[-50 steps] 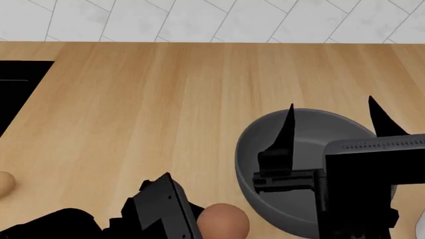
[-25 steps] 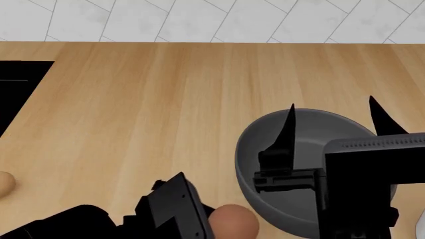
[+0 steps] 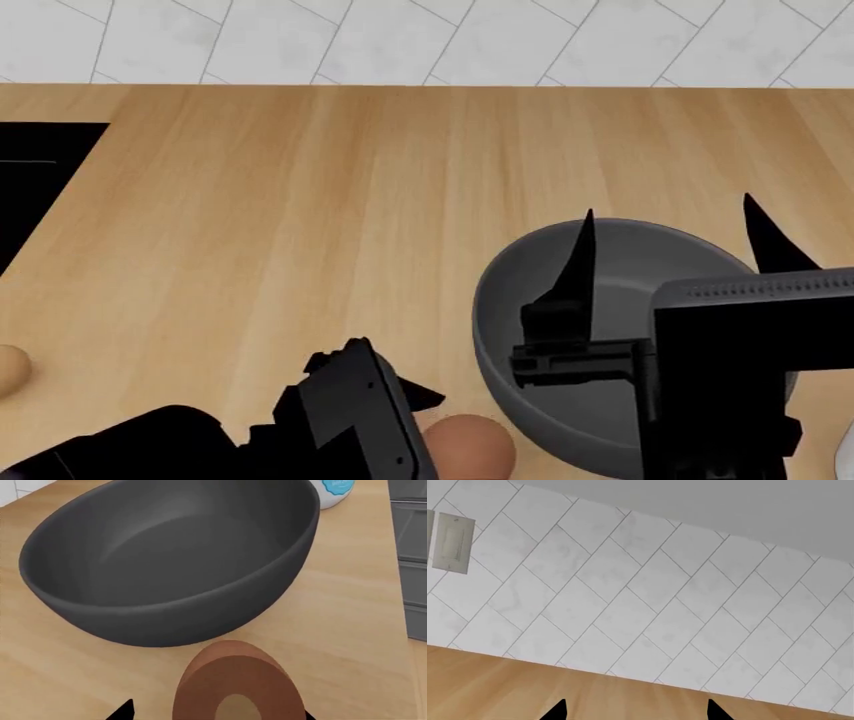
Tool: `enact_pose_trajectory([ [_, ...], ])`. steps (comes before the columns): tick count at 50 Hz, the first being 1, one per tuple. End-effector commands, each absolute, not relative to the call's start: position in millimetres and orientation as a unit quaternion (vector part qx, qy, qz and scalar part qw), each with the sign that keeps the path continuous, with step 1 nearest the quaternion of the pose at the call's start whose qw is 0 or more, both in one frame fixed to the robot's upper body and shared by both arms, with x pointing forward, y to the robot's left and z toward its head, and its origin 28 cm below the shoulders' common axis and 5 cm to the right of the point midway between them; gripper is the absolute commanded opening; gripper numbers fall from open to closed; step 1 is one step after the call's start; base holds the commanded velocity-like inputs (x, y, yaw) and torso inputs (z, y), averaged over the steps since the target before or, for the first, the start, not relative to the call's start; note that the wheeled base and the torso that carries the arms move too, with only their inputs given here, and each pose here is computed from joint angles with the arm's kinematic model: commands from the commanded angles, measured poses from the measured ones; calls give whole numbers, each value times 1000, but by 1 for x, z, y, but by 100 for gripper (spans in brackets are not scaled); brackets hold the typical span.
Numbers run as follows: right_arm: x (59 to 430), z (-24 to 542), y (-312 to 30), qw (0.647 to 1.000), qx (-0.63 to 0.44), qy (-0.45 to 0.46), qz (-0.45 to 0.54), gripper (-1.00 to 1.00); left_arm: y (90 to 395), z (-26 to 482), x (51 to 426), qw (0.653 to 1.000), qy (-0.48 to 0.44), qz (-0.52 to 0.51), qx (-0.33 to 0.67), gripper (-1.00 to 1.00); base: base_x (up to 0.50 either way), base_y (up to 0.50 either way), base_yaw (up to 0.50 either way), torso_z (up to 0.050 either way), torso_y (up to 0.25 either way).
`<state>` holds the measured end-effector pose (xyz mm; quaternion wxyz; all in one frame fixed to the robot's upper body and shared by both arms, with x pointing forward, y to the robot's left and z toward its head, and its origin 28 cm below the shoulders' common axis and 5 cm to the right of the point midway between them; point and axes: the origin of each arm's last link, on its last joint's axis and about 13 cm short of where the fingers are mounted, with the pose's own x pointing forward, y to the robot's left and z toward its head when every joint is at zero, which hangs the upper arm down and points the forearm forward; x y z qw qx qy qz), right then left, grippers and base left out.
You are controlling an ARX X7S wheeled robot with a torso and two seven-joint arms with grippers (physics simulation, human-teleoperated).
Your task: Place the eggs and milk next to the bowl.
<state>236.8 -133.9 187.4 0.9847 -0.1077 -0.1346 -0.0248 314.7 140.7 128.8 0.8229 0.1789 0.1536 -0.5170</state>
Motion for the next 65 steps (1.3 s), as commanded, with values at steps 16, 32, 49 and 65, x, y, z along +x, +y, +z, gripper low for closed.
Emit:
enact_pose_trajectory([
  [16,237,186,-134,985,-107,-135,-24,100,141,135,305,814,158,-533,168,100,0,-1,-1,0,0],
  [32,236,188,-133,985,-107,-136,-24,100,148,161,303,827,125,-527,151,100,0,0,0,0,0],
  [49,237,190,-133,984,-104,-140,-22,100,157,184,304,843,94,-516,120,100,0,0,0,0,0],
  [65,237,188,-132,985,-101,-141,-21,100,190,192,287,893,60,-439,82,100,-1,0,0,0,0],
])
